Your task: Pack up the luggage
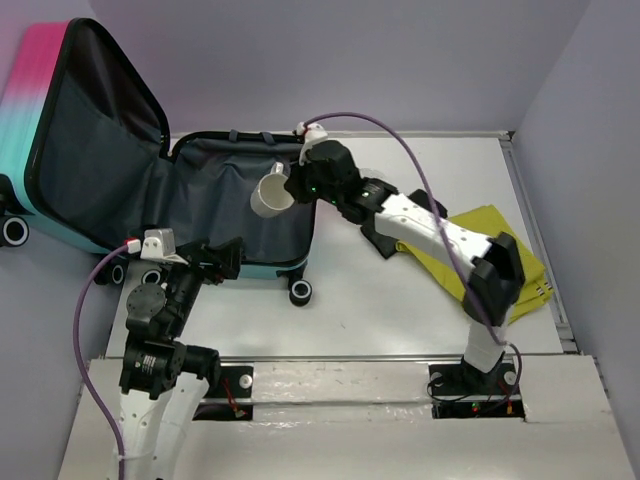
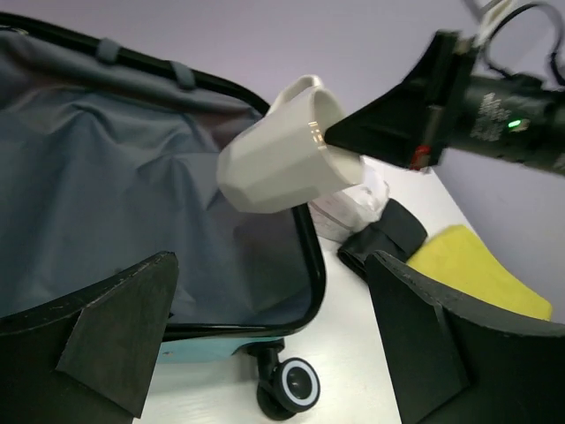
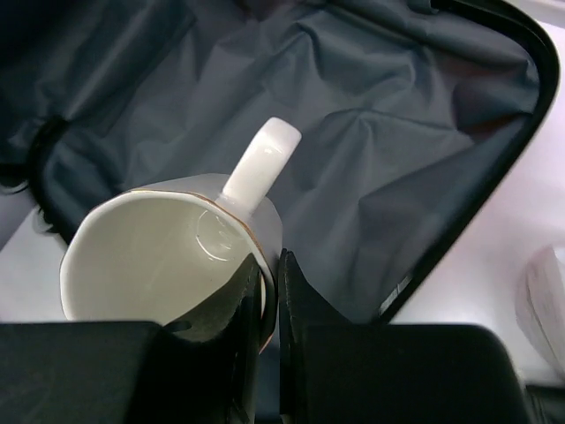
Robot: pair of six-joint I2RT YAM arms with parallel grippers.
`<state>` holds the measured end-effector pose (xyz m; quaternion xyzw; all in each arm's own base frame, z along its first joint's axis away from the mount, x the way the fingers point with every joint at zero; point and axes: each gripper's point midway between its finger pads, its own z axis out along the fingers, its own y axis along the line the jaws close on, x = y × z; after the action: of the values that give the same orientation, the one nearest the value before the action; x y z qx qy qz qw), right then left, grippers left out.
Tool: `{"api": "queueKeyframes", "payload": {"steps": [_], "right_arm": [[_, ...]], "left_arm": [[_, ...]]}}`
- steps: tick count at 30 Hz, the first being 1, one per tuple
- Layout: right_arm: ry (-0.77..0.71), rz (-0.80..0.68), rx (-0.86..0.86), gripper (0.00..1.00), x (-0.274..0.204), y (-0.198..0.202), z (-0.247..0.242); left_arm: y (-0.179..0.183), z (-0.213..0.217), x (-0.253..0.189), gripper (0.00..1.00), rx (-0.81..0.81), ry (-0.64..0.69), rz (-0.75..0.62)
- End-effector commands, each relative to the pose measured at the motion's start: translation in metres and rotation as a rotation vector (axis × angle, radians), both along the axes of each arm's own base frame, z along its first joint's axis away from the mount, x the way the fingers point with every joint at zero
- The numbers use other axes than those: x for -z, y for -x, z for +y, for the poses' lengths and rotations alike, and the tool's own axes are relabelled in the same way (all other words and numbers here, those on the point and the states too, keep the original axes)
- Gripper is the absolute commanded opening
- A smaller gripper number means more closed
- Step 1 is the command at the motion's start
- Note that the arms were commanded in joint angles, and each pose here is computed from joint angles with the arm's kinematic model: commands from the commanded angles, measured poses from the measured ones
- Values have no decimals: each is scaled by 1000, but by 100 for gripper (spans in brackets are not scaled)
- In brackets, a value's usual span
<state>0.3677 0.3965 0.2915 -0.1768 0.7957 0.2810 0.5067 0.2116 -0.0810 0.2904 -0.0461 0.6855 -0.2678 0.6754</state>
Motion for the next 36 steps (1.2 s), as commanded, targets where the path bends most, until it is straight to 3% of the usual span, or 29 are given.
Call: {"api": "queueKeyframes", "payload": {"steps": [1, 3, 8, 12, 17, 18, 20, 21, 22, 24, 25, 29, 31, 32, 34, 35, 36], "right_arm": [[-106, -208, 117, 7, -31, -59, 36], [-130, -300, 164, 7, -52, -76, 47], [-36, -377, 242, 7, -13, -113, 75], [-14, -416, 229, 7, 17, -99, 109], [116, -445, 177, 8, 67, -63, 138], [116, -447, 178, 14, 65, -57, 138], [136, -422, 165, 37, 78, -47, 135], [107, -425, 166, 55, 60, -43, 130], [98, -423, 164, 65, 54, -39, 126], [118, -422, 149, 77, 47, -33, 117], [94, -437, 155, 83, 21, -29, 110], [79, -430, 141, 82, -29, -14, 80], [74, -358, 114, 82, -23, -14, 59], [39, -345, 155, 82, -43, -23, 30], [27, -221, 217, 82, -27, -40, -20], [65, -188, 196, 83, -7, -36, -21], [60, -147, 263, 84, -5, -53, -58]], "left_arm": [[0, 25, -20, 99, -138, 36, -29], [0, 25, -20, 99, -140, 34, -28], [-2, 22, -17, 99, -122, 25, -16], [-2, 23, -18, 99, -127, 24, -21], [-3, 23, -17, 99, -130, 20, -17], [-3, 24, -17, 99, -131, 23, -16], [-4, 24, -16, 99, -133, 22, -15], [-4, 24, -16, 99, -133, 23, -15], [-4, 24, -17, 99, -134, 24, -16], [-3, 25, -17, 99, -139, 25, -16], [-3, 25, -17, 99, -140, 25, -16], [-3, 25, -16, 99, -137, 25, -14], [-3, 24, -17, 99, -134, 25, -16], [-3, 24, -16, 99, -131, 23, -16], [-3, 23, -17, 99, -125, 24, -21], [-3, 22, -17, 99, -122, 24, -21], [-2, 21, -17, 99, -114, 24, -24]]}}
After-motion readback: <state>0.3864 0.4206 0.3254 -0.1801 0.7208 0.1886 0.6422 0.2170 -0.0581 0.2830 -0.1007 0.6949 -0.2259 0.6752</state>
